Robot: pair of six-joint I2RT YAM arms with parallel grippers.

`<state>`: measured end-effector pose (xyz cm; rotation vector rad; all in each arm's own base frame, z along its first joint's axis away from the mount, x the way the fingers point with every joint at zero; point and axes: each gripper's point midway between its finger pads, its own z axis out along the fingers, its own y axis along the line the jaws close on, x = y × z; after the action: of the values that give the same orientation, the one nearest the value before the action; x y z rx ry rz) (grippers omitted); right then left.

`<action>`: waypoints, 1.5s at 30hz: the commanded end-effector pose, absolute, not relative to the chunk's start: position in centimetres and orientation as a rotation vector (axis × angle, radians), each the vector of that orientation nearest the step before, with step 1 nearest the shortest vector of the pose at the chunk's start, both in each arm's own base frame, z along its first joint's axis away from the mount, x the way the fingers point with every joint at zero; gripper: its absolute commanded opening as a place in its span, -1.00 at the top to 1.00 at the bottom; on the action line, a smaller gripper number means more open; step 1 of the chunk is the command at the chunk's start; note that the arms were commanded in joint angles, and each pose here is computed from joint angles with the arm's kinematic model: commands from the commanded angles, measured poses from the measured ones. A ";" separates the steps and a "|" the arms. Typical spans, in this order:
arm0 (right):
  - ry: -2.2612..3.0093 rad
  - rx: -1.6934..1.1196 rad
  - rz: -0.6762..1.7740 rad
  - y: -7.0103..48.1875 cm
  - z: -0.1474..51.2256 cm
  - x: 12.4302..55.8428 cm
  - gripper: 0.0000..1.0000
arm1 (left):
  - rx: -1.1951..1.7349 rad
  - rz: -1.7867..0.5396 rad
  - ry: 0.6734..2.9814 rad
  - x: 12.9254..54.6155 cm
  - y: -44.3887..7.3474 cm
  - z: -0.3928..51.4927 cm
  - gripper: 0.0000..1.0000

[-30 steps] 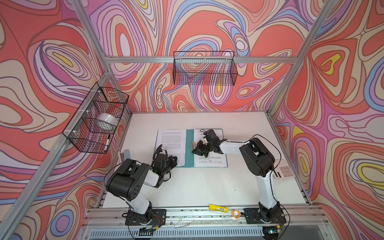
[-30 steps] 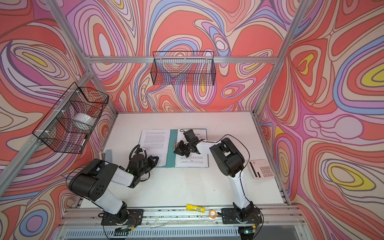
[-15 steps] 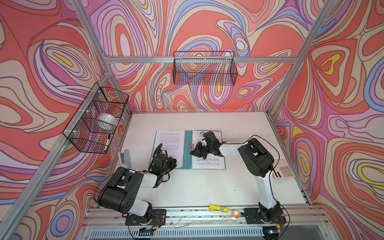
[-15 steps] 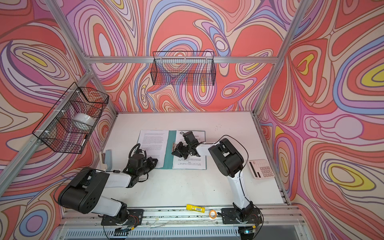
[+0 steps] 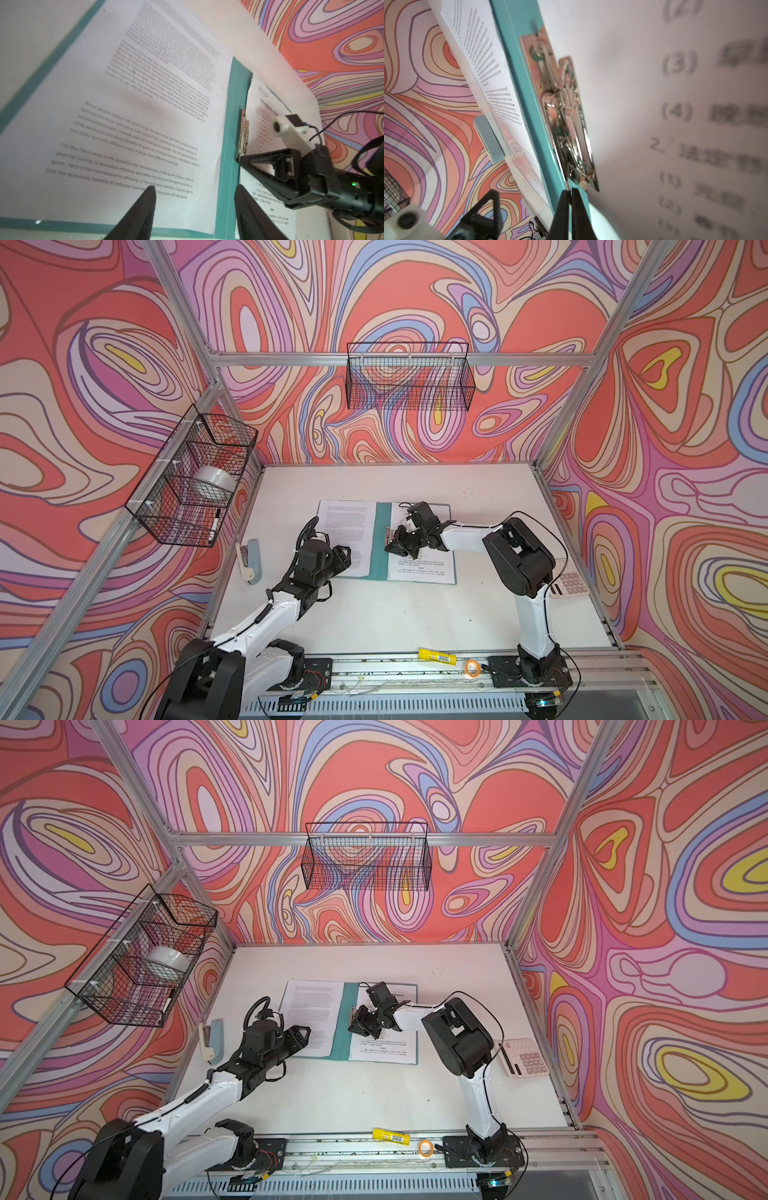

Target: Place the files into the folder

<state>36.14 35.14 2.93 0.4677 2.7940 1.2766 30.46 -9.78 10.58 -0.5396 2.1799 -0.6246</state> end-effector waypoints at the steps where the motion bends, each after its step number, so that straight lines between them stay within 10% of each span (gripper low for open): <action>1: 2.860 0.531 1.101 31.9 0.4 34.7 1.00 | -0.532 -0.448 2.208 29.7 -7.7 11.1 -0.29; 12: 2.873 0.435 1.123 29.0 1.4 32.7 1.00 | -0.580 -0.361 2.207 30.4 -6.1 10.1 -0.32; 19: 2.825 0.188 1.024 28.3 4.6 34.0 0.01 | -0.617 -0.375 2.182 31.8 -4.5 10.6 -0.30; 45: 2.815 0.002 0.679 26.4 4.3 38.2 0.37 | -0.513 -0.649 2.152 39.2 -4.8 9.9 -0.31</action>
<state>37.67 26.55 4.39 0.0398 2.8347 0.6999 37.74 -3.65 8.47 -0.6103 2.2136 -0.5331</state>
